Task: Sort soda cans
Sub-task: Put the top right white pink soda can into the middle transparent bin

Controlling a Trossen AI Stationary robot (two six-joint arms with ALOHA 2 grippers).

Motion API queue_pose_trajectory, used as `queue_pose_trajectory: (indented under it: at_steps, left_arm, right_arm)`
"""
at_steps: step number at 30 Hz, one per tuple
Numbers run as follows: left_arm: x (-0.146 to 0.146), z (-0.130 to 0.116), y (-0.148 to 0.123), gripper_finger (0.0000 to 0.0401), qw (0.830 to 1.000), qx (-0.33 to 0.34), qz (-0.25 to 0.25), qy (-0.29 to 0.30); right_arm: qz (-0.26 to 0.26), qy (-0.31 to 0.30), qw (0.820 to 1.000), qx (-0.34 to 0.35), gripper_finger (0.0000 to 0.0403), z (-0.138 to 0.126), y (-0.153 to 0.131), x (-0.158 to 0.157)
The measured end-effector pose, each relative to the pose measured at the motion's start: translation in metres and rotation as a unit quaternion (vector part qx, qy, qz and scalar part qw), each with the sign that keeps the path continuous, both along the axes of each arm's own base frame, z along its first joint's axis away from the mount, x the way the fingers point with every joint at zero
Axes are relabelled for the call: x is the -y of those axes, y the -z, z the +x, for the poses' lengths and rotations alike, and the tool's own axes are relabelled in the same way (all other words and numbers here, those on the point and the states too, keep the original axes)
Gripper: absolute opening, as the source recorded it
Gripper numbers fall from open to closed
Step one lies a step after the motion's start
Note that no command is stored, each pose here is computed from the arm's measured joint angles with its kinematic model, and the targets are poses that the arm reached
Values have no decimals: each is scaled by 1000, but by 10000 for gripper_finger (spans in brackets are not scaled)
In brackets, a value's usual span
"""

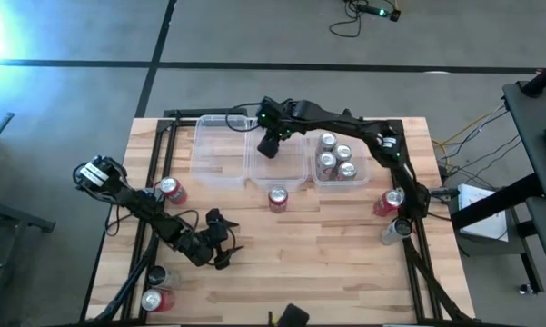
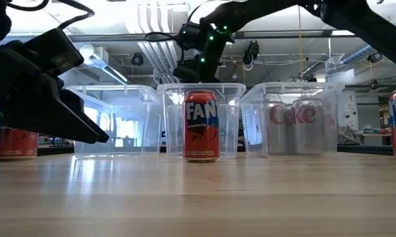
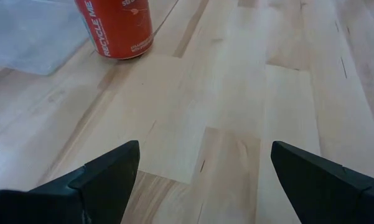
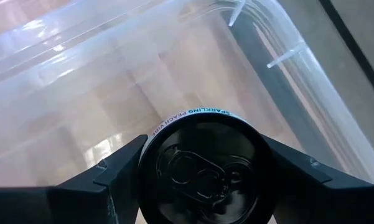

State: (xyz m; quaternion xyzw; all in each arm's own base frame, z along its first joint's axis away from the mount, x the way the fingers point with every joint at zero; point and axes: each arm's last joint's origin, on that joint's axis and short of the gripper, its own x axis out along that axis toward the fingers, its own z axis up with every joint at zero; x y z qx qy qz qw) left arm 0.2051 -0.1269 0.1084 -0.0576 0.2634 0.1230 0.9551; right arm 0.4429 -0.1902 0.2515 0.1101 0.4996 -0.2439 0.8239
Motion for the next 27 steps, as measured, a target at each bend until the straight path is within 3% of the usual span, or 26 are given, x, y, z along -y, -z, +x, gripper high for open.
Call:
queue_pose_trajectory:
  at_steps: [7, 14, 21, 27]
  left_arm:
    - [2, 3, -3, 348, 1000, 5, 2, 3]
    - [11, 14, -33, 348, 999, 27, 8, 39]
    - [11, 13, -83, 348, 998, -7, 45, 44]
    - [12, 16, -117, 348, 998, 13, 43, 32]
  right_arm:
    - [12, 28, 999, 8, 276, 0, 3, 5]
    - [7, 11, 1000, 17, 321, -1, -8, 2]
    - [-19, -8, 998, 60, 352, -17, -71, -20]
    - [-55, -68, 995, 50, 346, -46, -127, -99]
